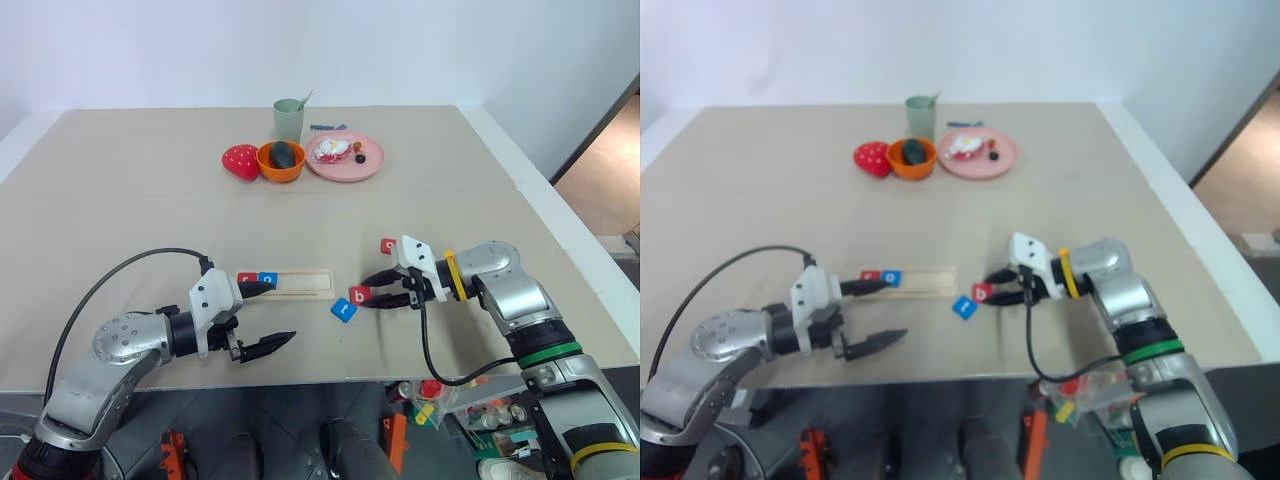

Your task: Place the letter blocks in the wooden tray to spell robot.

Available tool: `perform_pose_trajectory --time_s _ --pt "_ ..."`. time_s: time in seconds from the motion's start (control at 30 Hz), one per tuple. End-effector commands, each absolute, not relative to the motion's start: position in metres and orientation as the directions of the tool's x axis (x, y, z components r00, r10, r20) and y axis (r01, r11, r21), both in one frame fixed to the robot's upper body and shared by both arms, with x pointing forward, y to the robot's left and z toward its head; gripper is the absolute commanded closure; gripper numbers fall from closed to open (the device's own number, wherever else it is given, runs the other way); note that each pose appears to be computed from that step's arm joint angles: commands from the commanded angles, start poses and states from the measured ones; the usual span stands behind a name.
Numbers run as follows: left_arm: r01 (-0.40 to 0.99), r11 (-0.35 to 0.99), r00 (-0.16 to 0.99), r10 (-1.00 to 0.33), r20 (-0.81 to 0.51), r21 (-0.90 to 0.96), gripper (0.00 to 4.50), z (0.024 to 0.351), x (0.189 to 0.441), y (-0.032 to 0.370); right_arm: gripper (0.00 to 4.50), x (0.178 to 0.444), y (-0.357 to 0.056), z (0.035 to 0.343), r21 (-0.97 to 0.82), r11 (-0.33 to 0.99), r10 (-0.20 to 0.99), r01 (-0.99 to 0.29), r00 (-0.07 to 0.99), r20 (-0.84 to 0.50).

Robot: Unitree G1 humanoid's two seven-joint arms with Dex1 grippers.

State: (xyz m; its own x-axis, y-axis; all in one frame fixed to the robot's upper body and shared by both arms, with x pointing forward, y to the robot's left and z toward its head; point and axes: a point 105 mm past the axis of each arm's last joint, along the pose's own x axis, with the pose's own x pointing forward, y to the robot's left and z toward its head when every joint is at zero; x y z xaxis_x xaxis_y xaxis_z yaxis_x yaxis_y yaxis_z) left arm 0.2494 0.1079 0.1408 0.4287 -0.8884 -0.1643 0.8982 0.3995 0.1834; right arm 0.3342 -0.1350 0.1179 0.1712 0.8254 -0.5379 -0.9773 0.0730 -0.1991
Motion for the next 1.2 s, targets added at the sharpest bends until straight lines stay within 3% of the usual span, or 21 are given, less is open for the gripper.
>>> perform_pose_trajectory --time_s 0.03,0.77,0.8,1.0,1.2 --pt "0.900 0.382 0.414 -0.899 -0.140 0.210 0.00 0.149 0.245 0.103 2.60 0.333 -0.138 0.113 -0.199 0.070 0.817 -0.977 0.171 -0.551" --pt "0.908 0.371 0.402 -0.903 -0.155 0.193 0.00 0.141 0.242 0.098 2.60 0.332 -0.132 0.131 -0.174 0.090 0.843 -0.981 0.168 -0.511" --pt "0.909 0.370 0.401 -0.903 -0.156 0.193 0.00 0.140 0.241 0.098 2.10 0.332 -0.133 0.132 -0.165 0.093 0.844 -0.982 0.166 -0.511" --pt "0.911 0.367 0.397 -0.904 -0.158 0.189 0.00 0.135 0.239 0.097 0.07 0.334 -0.132 0.139 -0.179 0.095 0.853 -0.979 0.173 -0.493" --pt "0.910 0.366 0.398 -0.903 -0.162 0.195 0.00 0.133 0.241 0.099 0.03 0.334 -0.133 0.135 -0.207 0.099 0.849 -0.973 0.191 -0.493"
